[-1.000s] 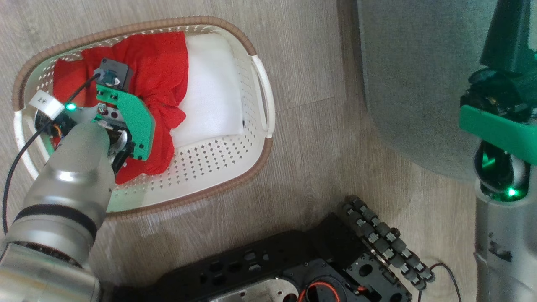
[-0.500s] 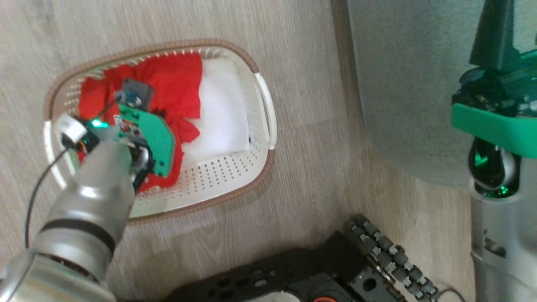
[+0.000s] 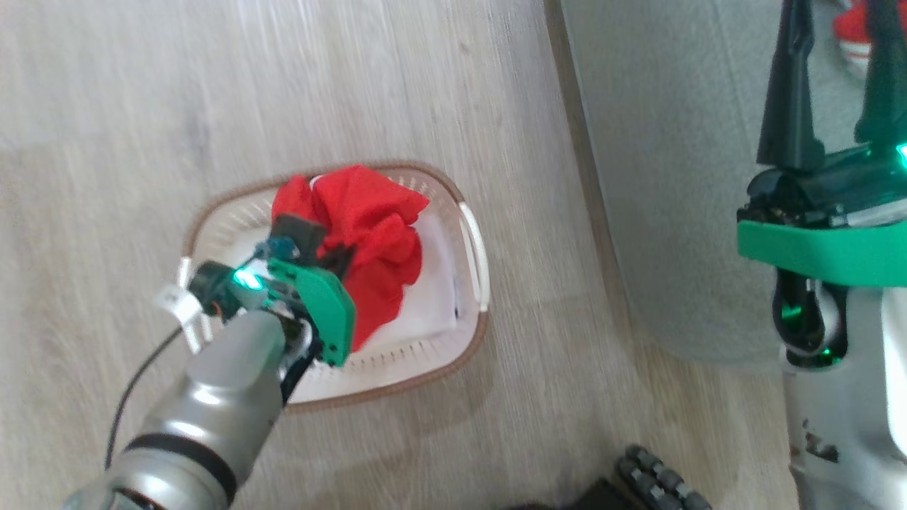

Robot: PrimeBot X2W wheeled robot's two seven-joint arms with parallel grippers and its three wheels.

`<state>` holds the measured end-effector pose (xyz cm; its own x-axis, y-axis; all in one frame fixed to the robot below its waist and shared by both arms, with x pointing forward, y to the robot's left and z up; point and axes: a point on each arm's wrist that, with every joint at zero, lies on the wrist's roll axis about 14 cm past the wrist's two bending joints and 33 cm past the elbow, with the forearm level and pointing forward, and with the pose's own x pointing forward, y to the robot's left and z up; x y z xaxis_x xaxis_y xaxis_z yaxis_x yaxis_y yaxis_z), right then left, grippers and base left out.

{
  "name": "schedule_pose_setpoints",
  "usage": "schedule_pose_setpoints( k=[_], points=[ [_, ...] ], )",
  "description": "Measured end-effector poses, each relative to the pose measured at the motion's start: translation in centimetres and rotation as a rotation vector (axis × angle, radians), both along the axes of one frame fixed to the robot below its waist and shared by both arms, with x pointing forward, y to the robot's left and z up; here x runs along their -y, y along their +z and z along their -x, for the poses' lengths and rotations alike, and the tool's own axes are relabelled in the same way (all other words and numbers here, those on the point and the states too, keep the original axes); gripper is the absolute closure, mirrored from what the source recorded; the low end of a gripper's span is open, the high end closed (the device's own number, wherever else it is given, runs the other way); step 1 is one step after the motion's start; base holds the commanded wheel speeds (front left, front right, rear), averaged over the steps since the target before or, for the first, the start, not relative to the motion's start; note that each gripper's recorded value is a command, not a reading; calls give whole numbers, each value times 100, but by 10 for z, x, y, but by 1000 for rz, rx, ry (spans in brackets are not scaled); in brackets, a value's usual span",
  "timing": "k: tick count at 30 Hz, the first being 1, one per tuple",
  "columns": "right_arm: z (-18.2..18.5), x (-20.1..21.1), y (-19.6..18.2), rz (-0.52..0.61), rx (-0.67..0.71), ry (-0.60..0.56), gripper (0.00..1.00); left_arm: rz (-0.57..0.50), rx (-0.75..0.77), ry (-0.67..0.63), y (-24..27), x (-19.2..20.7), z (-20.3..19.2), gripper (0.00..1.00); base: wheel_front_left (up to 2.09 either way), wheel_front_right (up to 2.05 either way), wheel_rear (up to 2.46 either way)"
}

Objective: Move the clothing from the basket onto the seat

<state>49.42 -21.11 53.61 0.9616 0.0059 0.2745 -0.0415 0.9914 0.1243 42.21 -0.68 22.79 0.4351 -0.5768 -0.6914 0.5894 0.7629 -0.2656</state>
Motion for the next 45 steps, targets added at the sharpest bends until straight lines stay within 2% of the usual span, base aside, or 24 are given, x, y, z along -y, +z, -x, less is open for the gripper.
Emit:
schedule_pose_setpoints(
  k=[9, 20, 33, 45],
  points=[
    [35, -9, 35, -21, 48, 38, 0, 117, 164, 50, 80, 4, 7, 100, 0, 0, 0],
    [73, -24, 66, -49, 106, 97, 0, 259, 421, 126, 187, -7, -5, 100, 0, 0, 0],
    [107, -47, 76, -70, 108, 179, 0, 382, 737, 163, 315, -22, 0, 100, 0, 0, 0],
    [115, -81, 64, -82, 62, 284, 0, 427, 872, 126, 389, -18, 4, 100, 0, 0, 0]
  ],
)
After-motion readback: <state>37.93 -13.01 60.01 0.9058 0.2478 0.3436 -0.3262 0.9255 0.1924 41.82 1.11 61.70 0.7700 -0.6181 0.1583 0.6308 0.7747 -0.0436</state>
